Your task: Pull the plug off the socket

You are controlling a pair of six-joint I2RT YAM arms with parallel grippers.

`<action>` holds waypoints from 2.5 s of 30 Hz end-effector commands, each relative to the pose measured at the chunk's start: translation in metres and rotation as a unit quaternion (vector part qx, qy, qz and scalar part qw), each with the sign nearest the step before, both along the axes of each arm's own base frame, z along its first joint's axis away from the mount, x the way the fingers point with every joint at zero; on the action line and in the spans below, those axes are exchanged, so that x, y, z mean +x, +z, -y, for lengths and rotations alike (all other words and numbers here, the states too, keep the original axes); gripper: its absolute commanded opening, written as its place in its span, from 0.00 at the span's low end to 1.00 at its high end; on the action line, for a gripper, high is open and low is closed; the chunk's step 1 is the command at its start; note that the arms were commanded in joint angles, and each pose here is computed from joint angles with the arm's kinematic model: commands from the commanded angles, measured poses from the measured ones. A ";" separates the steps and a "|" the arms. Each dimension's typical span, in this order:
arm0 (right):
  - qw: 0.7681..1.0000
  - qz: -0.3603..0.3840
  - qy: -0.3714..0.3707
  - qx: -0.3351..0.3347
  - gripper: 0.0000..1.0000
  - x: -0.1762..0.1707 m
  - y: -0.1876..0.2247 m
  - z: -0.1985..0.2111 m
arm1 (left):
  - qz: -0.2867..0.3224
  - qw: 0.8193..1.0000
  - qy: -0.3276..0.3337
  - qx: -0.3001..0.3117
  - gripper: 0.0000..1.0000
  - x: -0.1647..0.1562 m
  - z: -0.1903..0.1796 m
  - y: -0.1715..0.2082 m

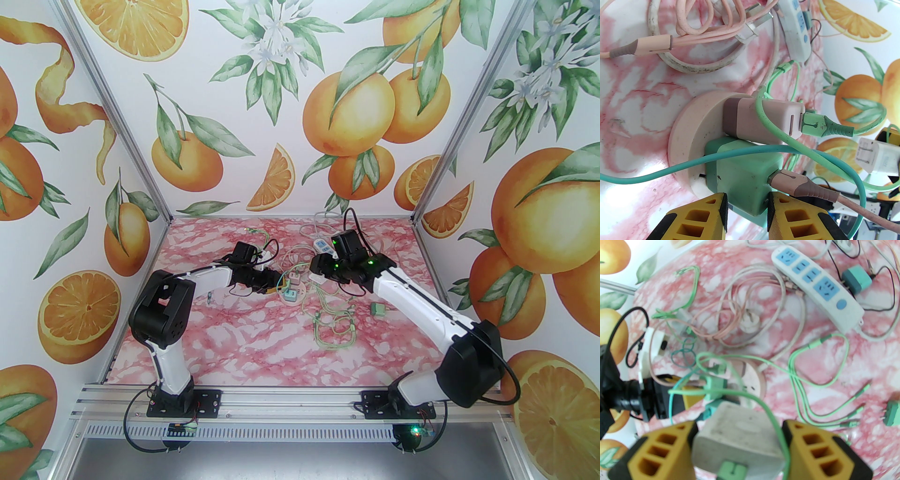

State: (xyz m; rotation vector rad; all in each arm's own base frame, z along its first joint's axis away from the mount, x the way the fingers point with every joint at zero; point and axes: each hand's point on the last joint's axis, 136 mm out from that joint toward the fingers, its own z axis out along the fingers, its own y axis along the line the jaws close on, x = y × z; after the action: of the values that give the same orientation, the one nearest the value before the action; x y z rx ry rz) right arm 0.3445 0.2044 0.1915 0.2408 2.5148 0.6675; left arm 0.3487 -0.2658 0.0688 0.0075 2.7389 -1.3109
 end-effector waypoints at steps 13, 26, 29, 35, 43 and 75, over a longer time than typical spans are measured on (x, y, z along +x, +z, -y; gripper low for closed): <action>0.999 0.036 0.026 0.031 0.47 -0.014 0.035 -0.003 | 0.001 0.987 0.053 0.154 0.56 -0.012 -0.066 -0.007; 0.995 0.058 0.074 -0.014 0.47 0.023 0.048 -0.033 | 0.036 0.980 0.095 0.168 0.70 -0.015 -0.101 0.032; 0.993 0.060 0.090 -0.036 0.48 0.040 0.046 -0.041 | 0.040 0.980 0.101 0.166 0.73 -0.014 -0.105 0.036; 0.989 0.053 0.123 -0.069 0.48 0.079 0.028 -0.064 | 0.046 0.977 0.111 0.178 0.79 -0.015 -0.114 0.041; 0.973 0.057 0.142 -0.173 0.49 0.139 -0.013 -0.073 | 0.061 0.970 0.129 0.196 0.84 -0.015 -0.131 0.053; 0.973 0.095 0.140 -0.158 0.86 0.181 -0.063 -0.118 | 0.109 0.971 0.128 0.169 0.84 -0.027 -0.119 0.085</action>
State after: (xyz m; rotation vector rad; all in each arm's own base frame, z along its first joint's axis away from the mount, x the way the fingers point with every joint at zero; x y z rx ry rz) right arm 0.5326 0.3211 0.0750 -0.3025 2.5088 0.2702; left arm 0.3182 -0.1325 0.1439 -0.1987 2.6704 -0.6584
